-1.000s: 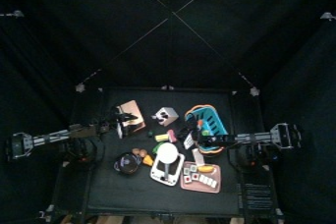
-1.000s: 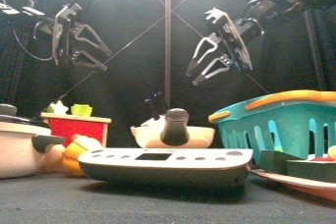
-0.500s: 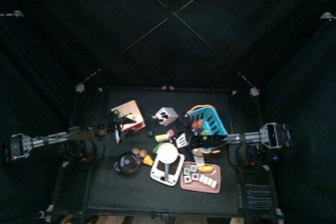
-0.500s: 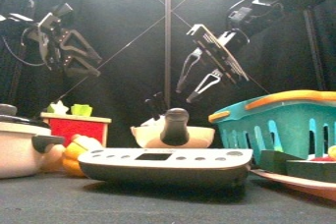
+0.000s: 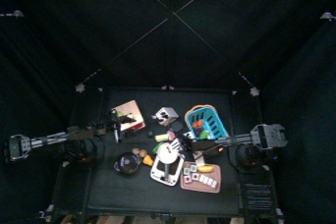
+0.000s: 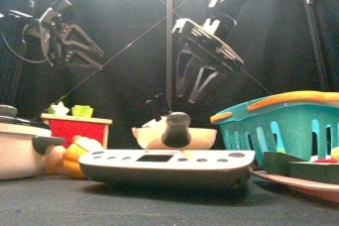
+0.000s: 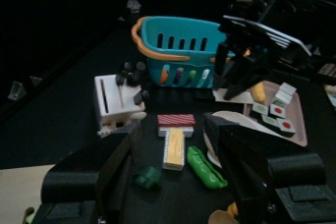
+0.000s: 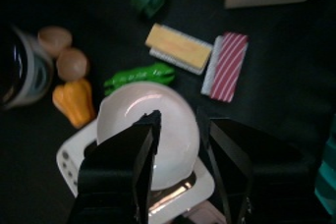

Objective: Grab pan

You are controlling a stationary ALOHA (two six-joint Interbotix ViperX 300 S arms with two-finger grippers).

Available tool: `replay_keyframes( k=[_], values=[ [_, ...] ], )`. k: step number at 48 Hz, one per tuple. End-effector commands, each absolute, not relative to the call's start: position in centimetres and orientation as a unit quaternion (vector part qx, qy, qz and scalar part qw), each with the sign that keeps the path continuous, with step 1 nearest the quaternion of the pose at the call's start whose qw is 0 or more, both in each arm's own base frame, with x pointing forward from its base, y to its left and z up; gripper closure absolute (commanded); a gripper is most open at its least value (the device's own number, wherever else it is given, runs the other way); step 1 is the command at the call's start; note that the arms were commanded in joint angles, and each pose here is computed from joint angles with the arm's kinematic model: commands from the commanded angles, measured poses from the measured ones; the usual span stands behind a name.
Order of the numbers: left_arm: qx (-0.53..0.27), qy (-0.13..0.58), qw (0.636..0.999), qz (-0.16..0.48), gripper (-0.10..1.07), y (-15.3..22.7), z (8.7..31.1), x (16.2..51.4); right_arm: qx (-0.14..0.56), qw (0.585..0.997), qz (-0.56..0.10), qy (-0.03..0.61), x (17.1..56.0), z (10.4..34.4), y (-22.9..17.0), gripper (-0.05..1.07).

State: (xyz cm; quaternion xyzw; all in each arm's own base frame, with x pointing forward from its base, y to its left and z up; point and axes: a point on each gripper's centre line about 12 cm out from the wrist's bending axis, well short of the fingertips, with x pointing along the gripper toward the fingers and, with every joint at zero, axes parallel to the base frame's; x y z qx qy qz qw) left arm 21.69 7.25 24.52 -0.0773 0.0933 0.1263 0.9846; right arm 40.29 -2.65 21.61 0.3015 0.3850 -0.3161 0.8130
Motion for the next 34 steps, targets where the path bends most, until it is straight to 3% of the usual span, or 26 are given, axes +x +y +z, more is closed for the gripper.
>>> replay_keyframes(
  k=[1,15,34],
  values=[
    [-0.077,0.088,0.985,0.124,0.08,7.2,24.8,21.7,0.294,0.826,-0.27,0.398,41.0,22.5,-2.1,0.27],
    [-0.079,0.09,0.985,0.128,0.08,7.3,24.6,21.6,0.273,0.817,-0.26,0.437,39.9,19.8,-3.5,0.27],
    [-0.095,0.092,0.982,0.135,0.08,7.4,24.1,21.4,0.271,0.818,-0.257,0.437,39.9,17.2,-4.3,0.27]
  ],
)
